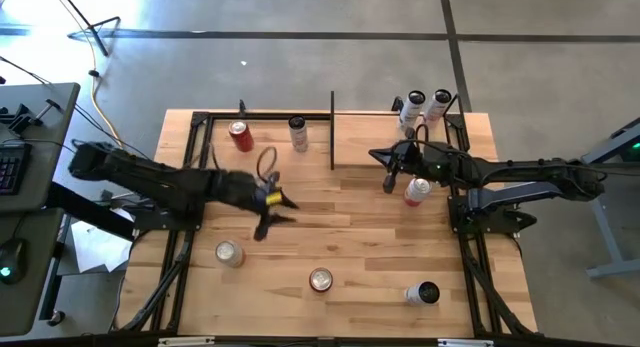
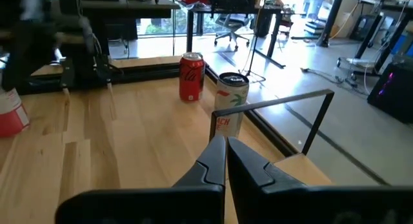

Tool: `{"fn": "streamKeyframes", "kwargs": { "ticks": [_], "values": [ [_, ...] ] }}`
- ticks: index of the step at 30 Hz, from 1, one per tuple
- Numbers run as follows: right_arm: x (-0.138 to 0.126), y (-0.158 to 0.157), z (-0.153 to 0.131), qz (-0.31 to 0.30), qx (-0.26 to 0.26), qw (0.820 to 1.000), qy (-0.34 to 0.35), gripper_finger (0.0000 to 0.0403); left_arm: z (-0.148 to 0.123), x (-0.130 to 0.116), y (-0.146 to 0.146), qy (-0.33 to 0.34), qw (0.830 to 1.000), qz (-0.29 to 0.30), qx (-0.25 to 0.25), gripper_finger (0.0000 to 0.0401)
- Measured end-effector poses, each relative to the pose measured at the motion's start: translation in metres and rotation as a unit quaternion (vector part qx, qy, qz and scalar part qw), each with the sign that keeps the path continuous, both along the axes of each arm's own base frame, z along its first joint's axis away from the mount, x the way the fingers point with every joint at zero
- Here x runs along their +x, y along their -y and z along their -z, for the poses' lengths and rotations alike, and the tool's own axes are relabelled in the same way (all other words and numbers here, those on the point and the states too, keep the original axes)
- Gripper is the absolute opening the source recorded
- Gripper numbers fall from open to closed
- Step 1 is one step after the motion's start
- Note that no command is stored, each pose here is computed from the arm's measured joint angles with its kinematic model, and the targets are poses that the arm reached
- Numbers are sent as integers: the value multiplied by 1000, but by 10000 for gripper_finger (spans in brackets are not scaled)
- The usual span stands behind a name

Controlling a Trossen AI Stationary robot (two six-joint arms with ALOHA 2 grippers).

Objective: Place canned beverage on shelf
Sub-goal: Put the bottom red soda can on the shelf

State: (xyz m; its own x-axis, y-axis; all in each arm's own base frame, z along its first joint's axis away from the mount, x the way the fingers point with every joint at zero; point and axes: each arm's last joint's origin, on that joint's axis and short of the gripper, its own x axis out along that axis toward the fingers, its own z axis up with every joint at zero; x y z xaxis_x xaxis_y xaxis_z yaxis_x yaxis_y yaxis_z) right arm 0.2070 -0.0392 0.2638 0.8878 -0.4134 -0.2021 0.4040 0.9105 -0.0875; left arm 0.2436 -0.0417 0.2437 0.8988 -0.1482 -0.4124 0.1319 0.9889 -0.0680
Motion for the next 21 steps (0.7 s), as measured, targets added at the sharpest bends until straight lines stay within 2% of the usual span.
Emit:
{"fn": "streamKeyframes", "kwargs": {
  "ticks": [8, 13, 21],
  "values": [
    [0, 0, -1, 3, 11, 1000, 11, 0, 13, 27, 59, -13, 1000, 9, 13, 239],
    [1, -1, -1, 1, 14, 1000, 11, 0, 27, 47, 90, -41, 999, 3, -2, 264],
    [3, -16, -1, -35, 13, 999, 10, 0, 41, 80, 131, -66, 998, 1, -24, 297]
  ]
}}
